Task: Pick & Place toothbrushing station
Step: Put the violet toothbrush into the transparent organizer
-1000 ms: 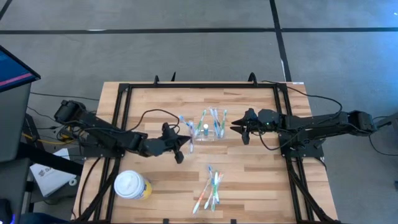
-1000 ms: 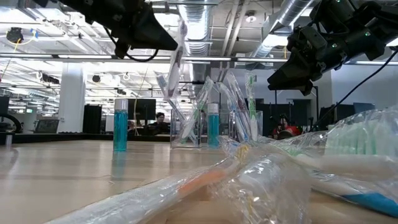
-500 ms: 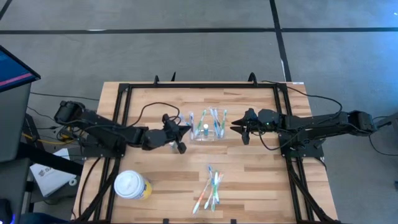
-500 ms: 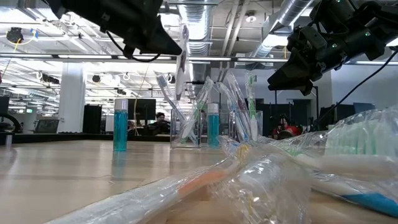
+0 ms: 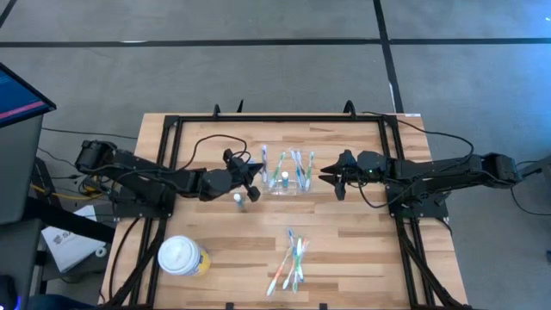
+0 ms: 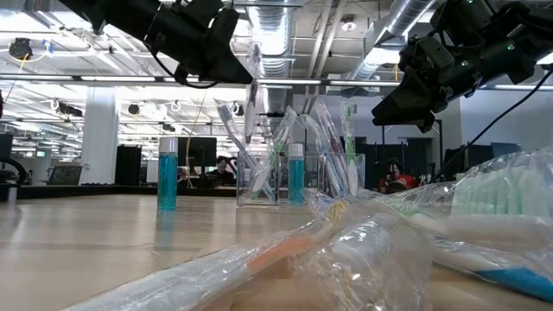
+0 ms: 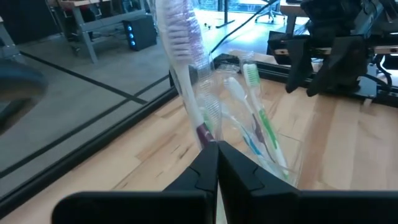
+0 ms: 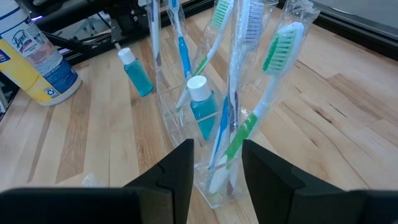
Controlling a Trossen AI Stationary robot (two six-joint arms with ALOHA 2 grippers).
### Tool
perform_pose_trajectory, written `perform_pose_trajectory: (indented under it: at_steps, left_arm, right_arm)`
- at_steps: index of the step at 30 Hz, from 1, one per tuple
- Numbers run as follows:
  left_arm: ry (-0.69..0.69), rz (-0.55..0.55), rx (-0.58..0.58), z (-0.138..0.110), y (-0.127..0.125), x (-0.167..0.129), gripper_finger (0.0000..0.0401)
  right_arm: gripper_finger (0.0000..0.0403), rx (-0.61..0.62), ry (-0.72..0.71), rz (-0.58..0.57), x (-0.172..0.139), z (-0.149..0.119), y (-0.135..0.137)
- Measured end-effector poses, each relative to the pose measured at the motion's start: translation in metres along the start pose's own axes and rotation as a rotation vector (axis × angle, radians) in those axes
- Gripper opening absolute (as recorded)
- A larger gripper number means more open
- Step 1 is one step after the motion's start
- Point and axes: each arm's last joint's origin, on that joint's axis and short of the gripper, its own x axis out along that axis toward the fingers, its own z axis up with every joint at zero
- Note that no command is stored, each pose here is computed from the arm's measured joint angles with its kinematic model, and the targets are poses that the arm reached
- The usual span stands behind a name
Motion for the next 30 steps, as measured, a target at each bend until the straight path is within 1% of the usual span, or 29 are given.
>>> perform_pose_trajectory:
  at_steps: [9,15,19,21,24,30]
  left_arm:
    - [-0.01,-0.001,-0.008,-0.001,0.001,0.0,0.0]
    - [-0.058,0.001,-0.059,-0.023,0.012,-0.002,0.0]
    - [-0.075,-0.009,-0.075,-0.032,0.016,-0.005,0.0]
    - [-0.072,-0.018,-0.07,-0.035,0.017,-0.006,0.0]
    - [-0.065,-0.019,-0.031,-0.038,0.018,-0.006,0.0]
    - [-0.08,-0.046,-0.037,-0.037,0.017,-0.007,0.0]
  right_arm:
    - [0.0127,0.0,-0.002,-0.008,0.0,0.0,0.0]
    - [0.0127,0.0,-0.01,-0.032,0.0,0.0,-0.001]
    - [0.0127,0.0,-0.01,-0.032,0.0,0.0,-0.001]
    - [0.0127,0.0,-0.011,-0.033,0.0,0.0,-0.001]
    - [0.0127,0.0,-0.011,-0.033,0.0,0.0,-0.001]
    - [0.0127,0.0,-0.011,-0.033,0.0,0.0,-0.001]
